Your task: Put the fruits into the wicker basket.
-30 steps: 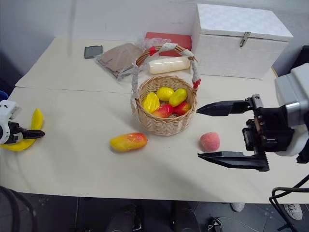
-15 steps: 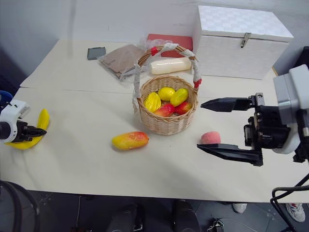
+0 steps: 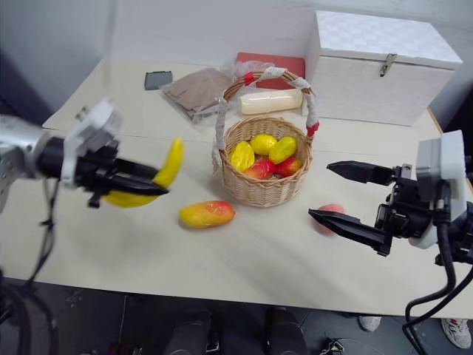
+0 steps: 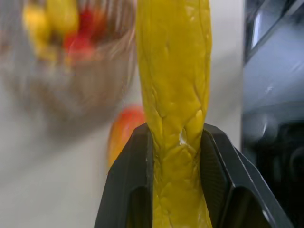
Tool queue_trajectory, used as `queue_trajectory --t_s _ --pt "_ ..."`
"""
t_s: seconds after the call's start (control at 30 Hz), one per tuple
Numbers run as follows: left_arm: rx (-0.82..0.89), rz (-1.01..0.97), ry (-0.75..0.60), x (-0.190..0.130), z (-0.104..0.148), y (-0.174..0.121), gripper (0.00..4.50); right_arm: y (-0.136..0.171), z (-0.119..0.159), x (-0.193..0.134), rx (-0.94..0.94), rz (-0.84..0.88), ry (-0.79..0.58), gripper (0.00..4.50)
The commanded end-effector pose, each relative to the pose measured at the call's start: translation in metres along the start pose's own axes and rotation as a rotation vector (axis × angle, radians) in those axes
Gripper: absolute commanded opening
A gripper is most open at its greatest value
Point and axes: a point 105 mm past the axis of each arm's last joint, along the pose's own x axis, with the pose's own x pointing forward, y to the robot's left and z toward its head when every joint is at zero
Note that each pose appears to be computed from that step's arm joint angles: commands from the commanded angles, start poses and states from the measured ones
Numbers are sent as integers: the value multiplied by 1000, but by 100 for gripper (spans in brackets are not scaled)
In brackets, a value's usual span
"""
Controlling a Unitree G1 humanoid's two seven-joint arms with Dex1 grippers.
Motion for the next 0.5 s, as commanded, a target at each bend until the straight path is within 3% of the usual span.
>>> queue_trajectory --t_s 0.03,0.13,0.27,0.4,0.5 --pt "-78 90 -62 43 12 19 96 8 6 -2 -60 -47 -27 450" --pt "-109 27 -137 73 28 9 96 13 5 -2 -60 -77 -33 450" --pt "-144 173 -208 106 50 33 96 18 9 -2 -72 -113 -35 450" --pt "-144 237 -272 120 68 46 96 19 11 -2 -75 -137 -31 450" --pt "-121 271 -247 129 67 52 96 19 11 0 -86 -152 -22 450"
